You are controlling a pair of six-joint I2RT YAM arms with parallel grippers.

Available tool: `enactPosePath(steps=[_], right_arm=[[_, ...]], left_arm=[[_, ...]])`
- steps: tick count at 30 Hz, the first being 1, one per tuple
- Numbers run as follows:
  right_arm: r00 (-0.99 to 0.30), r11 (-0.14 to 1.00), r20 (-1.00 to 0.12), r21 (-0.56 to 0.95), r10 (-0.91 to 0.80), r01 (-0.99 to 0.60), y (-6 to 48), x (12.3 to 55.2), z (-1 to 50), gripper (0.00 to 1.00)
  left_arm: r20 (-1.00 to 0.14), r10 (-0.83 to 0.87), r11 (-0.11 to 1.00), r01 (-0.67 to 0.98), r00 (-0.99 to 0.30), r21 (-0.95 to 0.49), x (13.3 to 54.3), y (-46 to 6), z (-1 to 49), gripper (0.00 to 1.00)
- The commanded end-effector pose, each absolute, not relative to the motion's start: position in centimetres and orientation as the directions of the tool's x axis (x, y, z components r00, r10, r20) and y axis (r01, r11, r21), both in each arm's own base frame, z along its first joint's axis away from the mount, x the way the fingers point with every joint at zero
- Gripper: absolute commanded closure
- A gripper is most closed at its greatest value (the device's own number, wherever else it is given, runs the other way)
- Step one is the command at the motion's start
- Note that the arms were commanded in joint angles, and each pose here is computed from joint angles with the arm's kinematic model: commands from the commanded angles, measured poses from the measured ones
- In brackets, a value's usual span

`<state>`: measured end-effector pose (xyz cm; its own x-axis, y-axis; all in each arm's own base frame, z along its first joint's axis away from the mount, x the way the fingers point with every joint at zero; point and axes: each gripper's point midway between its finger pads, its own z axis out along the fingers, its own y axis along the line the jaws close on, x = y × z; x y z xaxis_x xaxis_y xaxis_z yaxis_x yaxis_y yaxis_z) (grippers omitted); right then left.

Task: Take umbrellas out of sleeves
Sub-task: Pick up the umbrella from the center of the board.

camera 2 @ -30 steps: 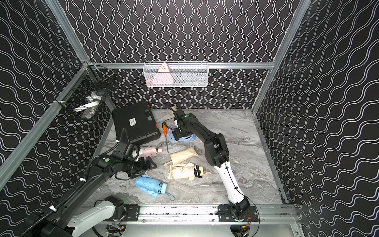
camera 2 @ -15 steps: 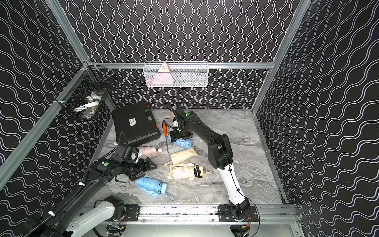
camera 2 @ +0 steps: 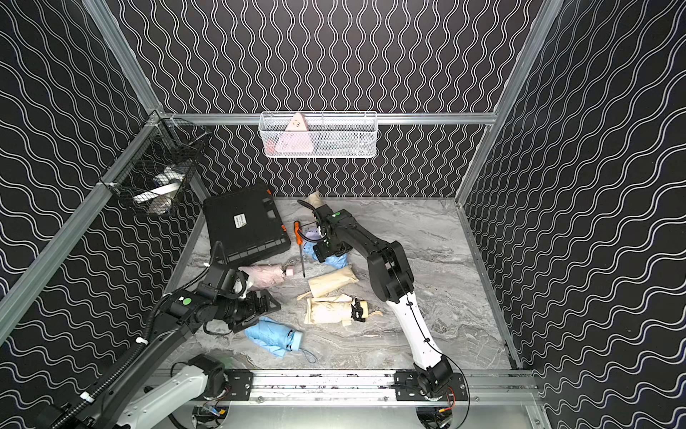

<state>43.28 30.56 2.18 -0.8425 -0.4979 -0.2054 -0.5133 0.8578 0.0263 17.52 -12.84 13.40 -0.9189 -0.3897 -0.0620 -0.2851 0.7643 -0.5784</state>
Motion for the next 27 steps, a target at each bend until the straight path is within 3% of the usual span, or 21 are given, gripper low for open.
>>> enactPosePath(steps=[1,8,15,23,27], right_arm=[[-0.834,0.846,-0.225,0.068,-0.504,-0.529,31.7,43.5,1.6,0.10],[-0.847,0.858,-0.248,0.097,-0.470,-0.505,32.1,43.6,1.3,0.22],[-0.830,0.833,-0.290,0.153,-0.476,-0.531,32.8,42.7,3.1,0.54],[-0.836,0.827,-0.348,0.230,-0.423,-0.514,33.8,42.6,5.9,0.59],[-0.862,0.827,-0.393,0.328,-0.319,-0.456,34.0,42.9,8.3,0.60]], left_arm=[[-0.060,-0.388,0.773,-0.290,-0.920,-0.565,17.2,-12.6,13.4,0.04],[-0.064,-0.389,0.776,-0.289,-0.919,-0.560,16.9,-12.4,13.4,0.04],[-0.083,-0.399,0.776,-0.288,-0.913,-0.561,16.6,-12.0,13.7,0.04],[-0.107,-0.404,0.775,-0.278,-0.908,-0.568,16.4,-11.8,14.3,0.04],[-0.124,-0.404,0.776,-0.268,-0.906,-0.570,16.4,-11.7,14.7,0.04]])
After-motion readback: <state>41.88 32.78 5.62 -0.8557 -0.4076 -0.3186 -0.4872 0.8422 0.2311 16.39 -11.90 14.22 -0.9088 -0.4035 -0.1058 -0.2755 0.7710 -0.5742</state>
